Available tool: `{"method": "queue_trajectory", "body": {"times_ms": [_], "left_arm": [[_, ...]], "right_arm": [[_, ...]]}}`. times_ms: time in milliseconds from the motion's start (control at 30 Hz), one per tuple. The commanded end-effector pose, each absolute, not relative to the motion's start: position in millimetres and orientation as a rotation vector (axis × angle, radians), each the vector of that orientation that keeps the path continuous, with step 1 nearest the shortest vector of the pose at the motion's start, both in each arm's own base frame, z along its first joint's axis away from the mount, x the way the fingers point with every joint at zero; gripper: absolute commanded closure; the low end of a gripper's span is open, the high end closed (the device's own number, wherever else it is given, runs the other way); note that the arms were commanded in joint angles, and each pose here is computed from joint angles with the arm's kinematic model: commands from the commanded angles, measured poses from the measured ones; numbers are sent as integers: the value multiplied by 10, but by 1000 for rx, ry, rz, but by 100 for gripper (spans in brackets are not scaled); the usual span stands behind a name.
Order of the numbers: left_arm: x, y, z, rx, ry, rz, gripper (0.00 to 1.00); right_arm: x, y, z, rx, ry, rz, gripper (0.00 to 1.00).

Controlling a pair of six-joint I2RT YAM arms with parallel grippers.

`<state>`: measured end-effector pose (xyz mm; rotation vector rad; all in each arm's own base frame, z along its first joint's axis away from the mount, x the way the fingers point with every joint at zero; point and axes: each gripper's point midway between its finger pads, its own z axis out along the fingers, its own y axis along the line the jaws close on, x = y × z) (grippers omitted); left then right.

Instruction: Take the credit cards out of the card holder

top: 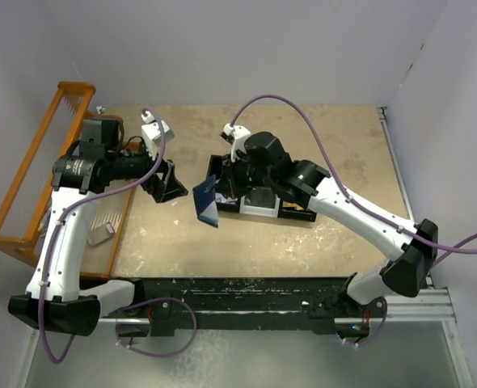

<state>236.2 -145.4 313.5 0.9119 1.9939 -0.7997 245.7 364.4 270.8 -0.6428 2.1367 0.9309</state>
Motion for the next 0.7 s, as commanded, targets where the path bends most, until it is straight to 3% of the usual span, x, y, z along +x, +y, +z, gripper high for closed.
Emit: {"method": "queue_trajectory", "body": {"times_ms": [0,233,667], "left_arm": [[2415,-1478,3144,905,1957,-800,1],[2268,-1519,2967,946,1974,-874,1],[2088,-1447,3073,970,1817,-733,1]], "right_arm": [[2476,3573,3080,-557,2080,772,100],[2436,3688,3144,-489,2116,690,100],[2729,4065,3137,-292,2150,582,100]]}}
